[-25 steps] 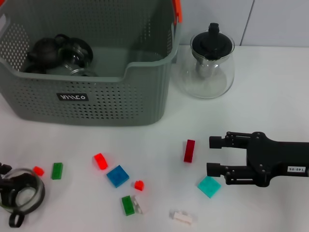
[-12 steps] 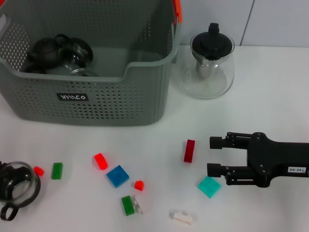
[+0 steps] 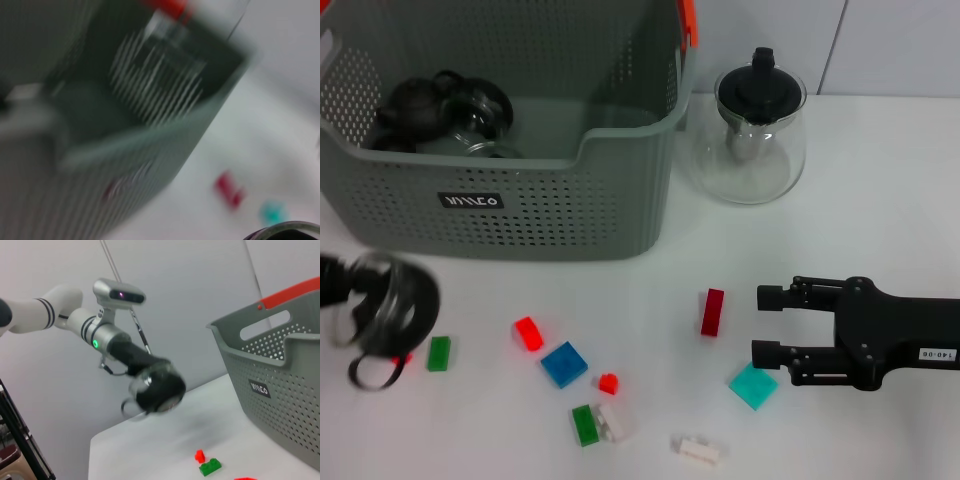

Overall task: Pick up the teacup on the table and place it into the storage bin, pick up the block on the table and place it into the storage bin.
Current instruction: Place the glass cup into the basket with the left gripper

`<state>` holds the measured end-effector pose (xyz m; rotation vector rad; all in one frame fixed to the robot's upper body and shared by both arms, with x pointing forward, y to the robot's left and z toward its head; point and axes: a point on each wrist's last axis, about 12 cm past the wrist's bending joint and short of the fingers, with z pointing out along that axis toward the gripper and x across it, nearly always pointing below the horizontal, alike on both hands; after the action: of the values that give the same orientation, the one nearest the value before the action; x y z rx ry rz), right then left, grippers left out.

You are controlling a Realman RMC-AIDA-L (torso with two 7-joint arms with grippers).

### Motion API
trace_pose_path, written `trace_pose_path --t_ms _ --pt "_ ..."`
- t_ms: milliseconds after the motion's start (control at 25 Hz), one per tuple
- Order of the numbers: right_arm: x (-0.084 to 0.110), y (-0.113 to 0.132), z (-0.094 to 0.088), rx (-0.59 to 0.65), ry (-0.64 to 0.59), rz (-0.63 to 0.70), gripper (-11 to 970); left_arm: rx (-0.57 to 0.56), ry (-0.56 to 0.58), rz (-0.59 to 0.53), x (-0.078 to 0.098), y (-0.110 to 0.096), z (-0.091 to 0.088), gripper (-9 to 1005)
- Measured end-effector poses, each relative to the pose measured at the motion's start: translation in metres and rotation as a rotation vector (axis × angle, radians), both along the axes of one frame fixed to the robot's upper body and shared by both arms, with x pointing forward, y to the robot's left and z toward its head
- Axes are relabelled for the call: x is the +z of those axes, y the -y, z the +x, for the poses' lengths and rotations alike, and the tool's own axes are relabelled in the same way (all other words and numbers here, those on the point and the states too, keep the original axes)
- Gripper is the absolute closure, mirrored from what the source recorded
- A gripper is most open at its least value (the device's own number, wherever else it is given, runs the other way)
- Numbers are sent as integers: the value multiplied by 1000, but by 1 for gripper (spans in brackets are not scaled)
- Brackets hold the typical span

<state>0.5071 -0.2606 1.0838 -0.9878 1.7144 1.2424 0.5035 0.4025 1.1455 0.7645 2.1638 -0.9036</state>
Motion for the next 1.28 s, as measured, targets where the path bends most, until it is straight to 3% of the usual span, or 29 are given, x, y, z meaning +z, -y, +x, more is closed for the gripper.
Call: trace_pose_path --t_ms 160,320,440,600,720,880,1040,1280 --pt "0 0 -1 0 2 0 169 55 83 -232 7 5 7 938" --pt "0 0 -1 0 2 0 168 102 211 -477 28 11 18 932" --pt "0 0 0 1 4 0 168 169 276 -541 45 13 39 928" --pt "-1 -2 0 5 -1 4 168 270 253 -412 66 24 86 923" --pt "-1 -2 0 6 -5 6 168 317 216 -213 79 44 119 919" --pt "-1 -2 0 7 -7 7 169 373 171 50 83 67 148 914" --pt "2 -8 3 19 1 13 169 386 115 255 77 79 160 909" --pt "8 -21 12 53 24 21 169 436 68 457 45 79 158 901"
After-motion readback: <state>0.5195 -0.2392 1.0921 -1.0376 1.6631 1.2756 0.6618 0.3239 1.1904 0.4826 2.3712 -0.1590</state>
